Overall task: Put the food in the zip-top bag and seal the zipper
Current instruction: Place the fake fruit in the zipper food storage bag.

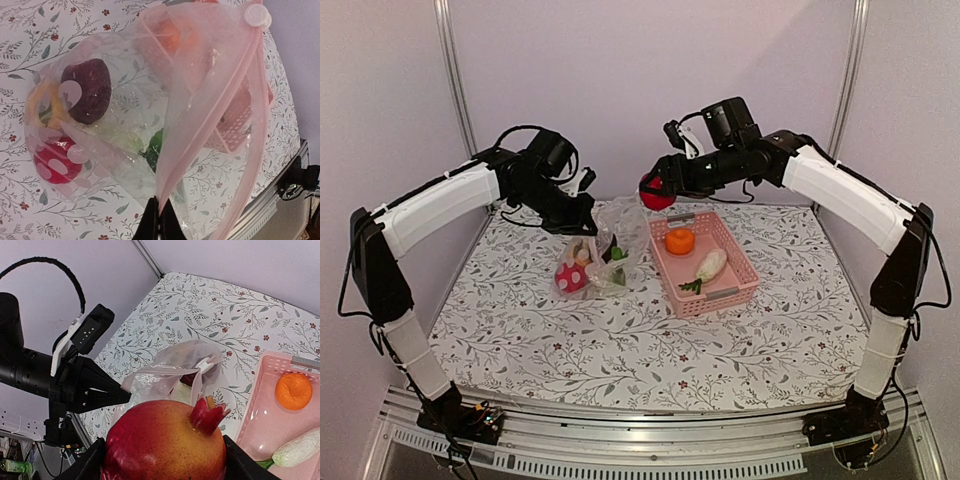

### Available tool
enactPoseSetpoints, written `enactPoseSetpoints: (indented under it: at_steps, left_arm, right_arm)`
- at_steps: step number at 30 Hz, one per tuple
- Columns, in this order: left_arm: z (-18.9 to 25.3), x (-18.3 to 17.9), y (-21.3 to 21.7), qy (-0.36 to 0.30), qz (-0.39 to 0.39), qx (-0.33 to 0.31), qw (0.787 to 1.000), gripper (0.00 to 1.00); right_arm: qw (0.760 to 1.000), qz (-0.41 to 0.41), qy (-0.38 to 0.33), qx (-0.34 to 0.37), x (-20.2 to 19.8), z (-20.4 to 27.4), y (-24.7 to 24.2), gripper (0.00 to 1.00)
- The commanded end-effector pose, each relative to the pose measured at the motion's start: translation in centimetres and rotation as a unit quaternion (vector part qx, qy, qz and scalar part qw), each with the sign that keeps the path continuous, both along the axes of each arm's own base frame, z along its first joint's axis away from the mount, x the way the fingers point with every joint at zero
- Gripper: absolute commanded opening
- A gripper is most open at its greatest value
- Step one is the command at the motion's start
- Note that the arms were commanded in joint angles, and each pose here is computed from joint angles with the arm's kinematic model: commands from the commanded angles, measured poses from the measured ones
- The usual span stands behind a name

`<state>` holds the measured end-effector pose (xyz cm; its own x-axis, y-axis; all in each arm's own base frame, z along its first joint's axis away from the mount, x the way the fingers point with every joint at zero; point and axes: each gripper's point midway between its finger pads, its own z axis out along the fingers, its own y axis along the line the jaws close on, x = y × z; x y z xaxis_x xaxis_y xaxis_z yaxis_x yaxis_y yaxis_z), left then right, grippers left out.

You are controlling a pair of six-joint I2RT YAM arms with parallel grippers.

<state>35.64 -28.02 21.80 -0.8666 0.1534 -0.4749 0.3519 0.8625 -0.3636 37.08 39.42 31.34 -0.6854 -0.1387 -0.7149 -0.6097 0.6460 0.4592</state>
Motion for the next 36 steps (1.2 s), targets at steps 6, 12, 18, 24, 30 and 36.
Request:
enactPoseSetpoints:
  at_steps: [6, 12, 18, 24, 30, 36]
  left_arm:
    - [0.8, 0.3, 0.1, -0.007, -0.001, -0.002, 1.000, 0.00]
    - [1.0, 0.3, 0.1, -0.008, 0.002, -0.005, 1.000, 0.00]
    - [1.4, 0.4, 0.0, -0.011, 0.000, -0.009, 1.000, 0.00]
    - [1.3, 0.5, 0.3, -0.007, 0.002, -0.008, 1.000, 0.00]
    - [1.0, 0.5, 0.3, -0.001, 0.001, -0.010, 1.000, 0.00]
    - [0.9, 0.6, 0.3, -0.001, 0.000, -0.010, 1.000, 0.00]
  right_arm:
    - [0.997, 0.071, -0.017, 0.038, -2.6, 0.7, 5.5, 0.50]
    - [0.999, 0.045, -0.006, 0.007, -1.9, -1.5, 6.2, 0.50]
    - [1.000, -0.002, 0.004, -0.026, -0.3, -4.0, 5.9, 0.58]
    - [1.000, -0.018, -0.002, -0.023, 0.3, -3.2, 6.0, 0.73]
    - [1.000, -0.006, -0.005, -0.015, -0.4, -2.0, 5.9, 0.79]
    - [1.000, 0.009, 0.000, -0.016, -0.9, -2.4, 6.0, 0.85]
